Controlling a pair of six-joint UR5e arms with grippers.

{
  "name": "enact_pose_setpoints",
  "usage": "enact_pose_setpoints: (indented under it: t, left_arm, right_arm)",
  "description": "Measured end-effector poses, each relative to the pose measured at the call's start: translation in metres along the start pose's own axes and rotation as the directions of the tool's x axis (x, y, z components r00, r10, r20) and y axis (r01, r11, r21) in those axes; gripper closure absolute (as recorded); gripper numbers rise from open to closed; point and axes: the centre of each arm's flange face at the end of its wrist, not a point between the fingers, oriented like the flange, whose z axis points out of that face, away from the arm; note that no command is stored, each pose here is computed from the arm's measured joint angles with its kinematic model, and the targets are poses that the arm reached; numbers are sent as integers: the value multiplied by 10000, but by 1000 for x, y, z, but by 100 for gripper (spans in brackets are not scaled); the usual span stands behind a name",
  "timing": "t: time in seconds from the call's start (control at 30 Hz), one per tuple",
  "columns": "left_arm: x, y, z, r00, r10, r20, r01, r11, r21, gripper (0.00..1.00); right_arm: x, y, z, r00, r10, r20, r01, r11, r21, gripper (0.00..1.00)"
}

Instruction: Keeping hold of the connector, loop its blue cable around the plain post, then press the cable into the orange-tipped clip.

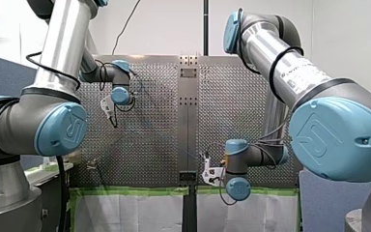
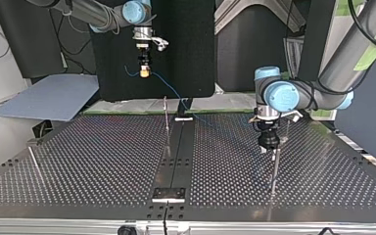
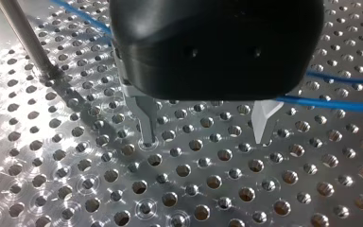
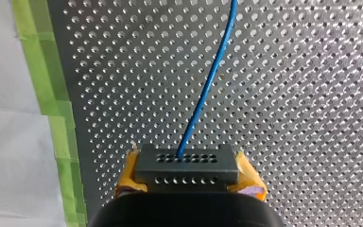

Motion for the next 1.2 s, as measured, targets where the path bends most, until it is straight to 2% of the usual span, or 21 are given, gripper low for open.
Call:
enact_pose_setpoints:
  t: [0.13,0.2,0.27,0.5,0.67,0.77,0.87,1.0,1.1,1.2]
  left_arm:
    - [1,-1,-2,10000,60,-60,-60,10000,-27,0]
    - [2,-2,-2,9999,91,-88,-92,9999,-52,0]
    - [3,-2,-3,9998,135,-129,-136,9999,-79,0]
    - [6,-6,-7,9993,246,-286,-250,9996,-145,0]
    - [7,-8,-9,9992,202,-357,-206,9997,-99,0]
    - [7,-10,-9,9992,8,-411,-8,10000,-3,0]
    - [8,-11,-10,9989,-152,-446,153,9999,18,0]
    - [8,-12,-11,9980,-423,-467,424,9991,31,0]
    - [9,-12,-11,9967,-632,-505,632,9980,-11,0]
    - [9,-11,-12,9955,-781,-532,778,9969,-63,0]
  right_arm:
    - [-6,4,-16,9996,-147,223,144,9998,135,100]
    - [-7,4,-19,9997,-85,232,80,9997,229,100]
    - [-7,5,-20,9998,56,165,-61,9994,350,100]
    - [-5,13,-12,9992,390,-66,-385,9969,688,100]
    - [-8,28,-5,9984,566,-95,-557,9956,759,100]
    - [-9,39,1,9971,747,-146,-734,9943,772,100]
    - [-9,49,5,9964,837,-150,-823,9936,775,100]
    - [-8,60,13,9963,836,-199,-818,9936,781,100]
    - [-8,65,18,9975,676,-201,-656,9939,887,100]
    - [-8,64,22,9985,513,-166,-491,9923,1134,100]
